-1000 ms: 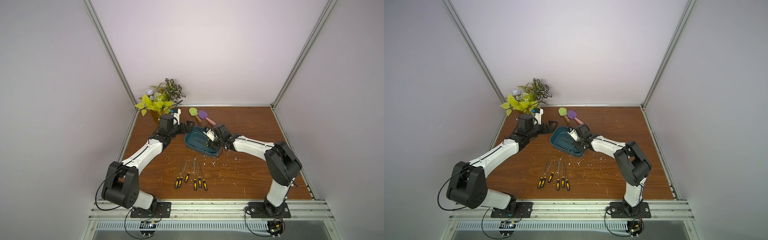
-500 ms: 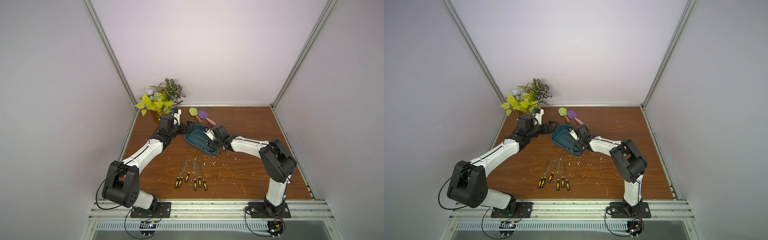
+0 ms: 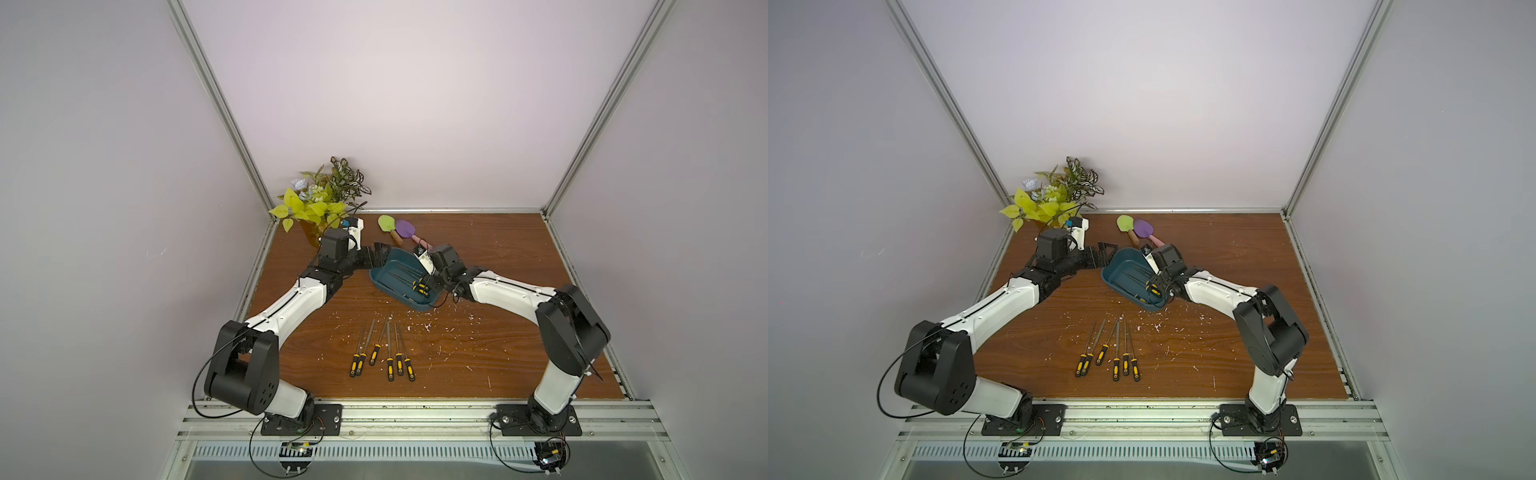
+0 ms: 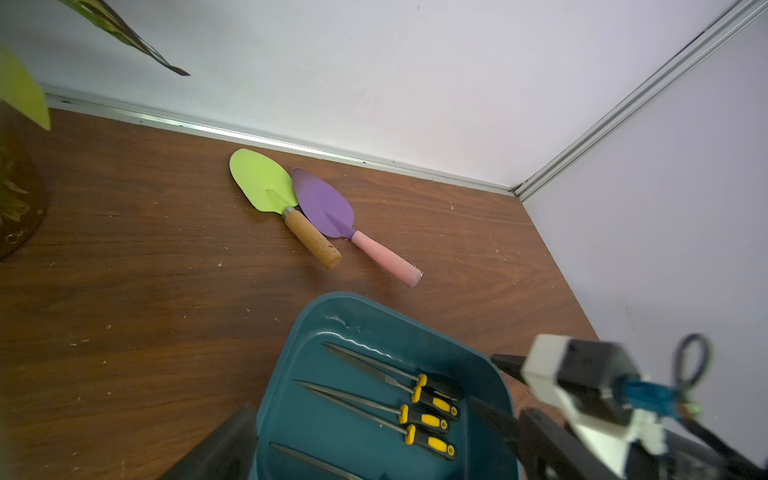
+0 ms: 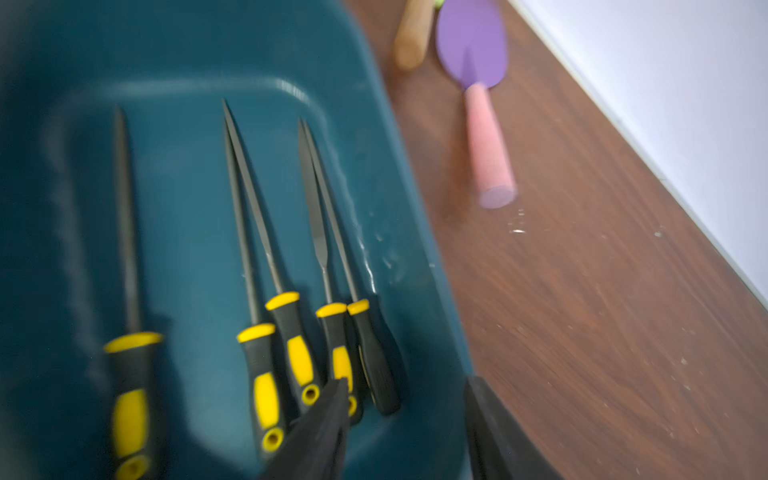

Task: Put the file tool into the storage box
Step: Place the file tool in the storage box, then pick up the file tool from the center of the board.

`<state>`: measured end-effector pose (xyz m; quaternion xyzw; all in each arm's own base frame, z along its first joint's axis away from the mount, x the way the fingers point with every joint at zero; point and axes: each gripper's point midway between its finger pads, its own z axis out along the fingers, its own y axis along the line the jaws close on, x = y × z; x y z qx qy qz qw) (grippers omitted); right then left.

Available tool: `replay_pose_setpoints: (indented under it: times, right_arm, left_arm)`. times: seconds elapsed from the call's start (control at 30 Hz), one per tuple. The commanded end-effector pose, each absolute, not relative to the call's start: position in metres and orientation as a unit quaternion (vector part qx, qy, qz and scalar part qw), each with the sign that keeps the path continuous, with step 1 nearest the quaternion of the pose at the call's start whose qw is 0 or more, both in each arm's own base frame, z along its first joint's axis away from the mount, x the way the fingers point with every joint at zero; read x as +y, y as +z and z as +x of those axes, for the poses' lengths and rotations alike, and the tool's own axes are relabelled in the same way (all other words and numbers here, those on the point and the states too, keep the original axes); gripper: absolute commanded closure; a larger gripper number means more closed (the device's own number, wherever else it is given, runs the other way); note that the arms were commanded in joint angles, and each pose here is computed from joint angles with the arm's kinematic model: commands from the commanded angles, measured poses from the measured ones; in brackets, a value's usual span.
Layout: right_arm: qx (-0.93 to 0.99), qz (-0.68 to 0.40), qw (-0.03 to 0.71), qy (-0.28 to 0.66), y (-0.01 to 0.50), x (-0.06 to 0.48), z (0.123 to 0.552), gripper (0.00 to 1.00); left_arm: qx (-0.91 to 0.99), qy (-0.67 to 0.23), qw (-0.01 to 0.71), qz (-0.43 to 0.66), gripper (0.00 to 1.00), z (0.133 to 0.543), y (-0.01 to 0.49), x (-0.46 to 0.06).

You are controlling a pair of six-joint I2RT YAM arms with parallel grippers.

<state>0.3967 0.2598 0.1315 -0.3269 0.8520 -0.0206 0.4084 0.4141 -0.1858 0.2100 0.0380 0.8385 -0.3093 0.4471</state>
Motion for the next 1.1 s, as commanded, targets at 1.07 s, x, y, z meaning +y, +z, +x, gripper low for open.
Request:
replay_pose_setpoints:
  times: [1.07]
  right_arm:
    - [0.898,-0.168,0.312,0.263,0.102,0.311,0.146,0.49]
  left_arm:
    - [0.897,-0.167,0.408,0.043,0.0,0.283,0.168,-0.142]
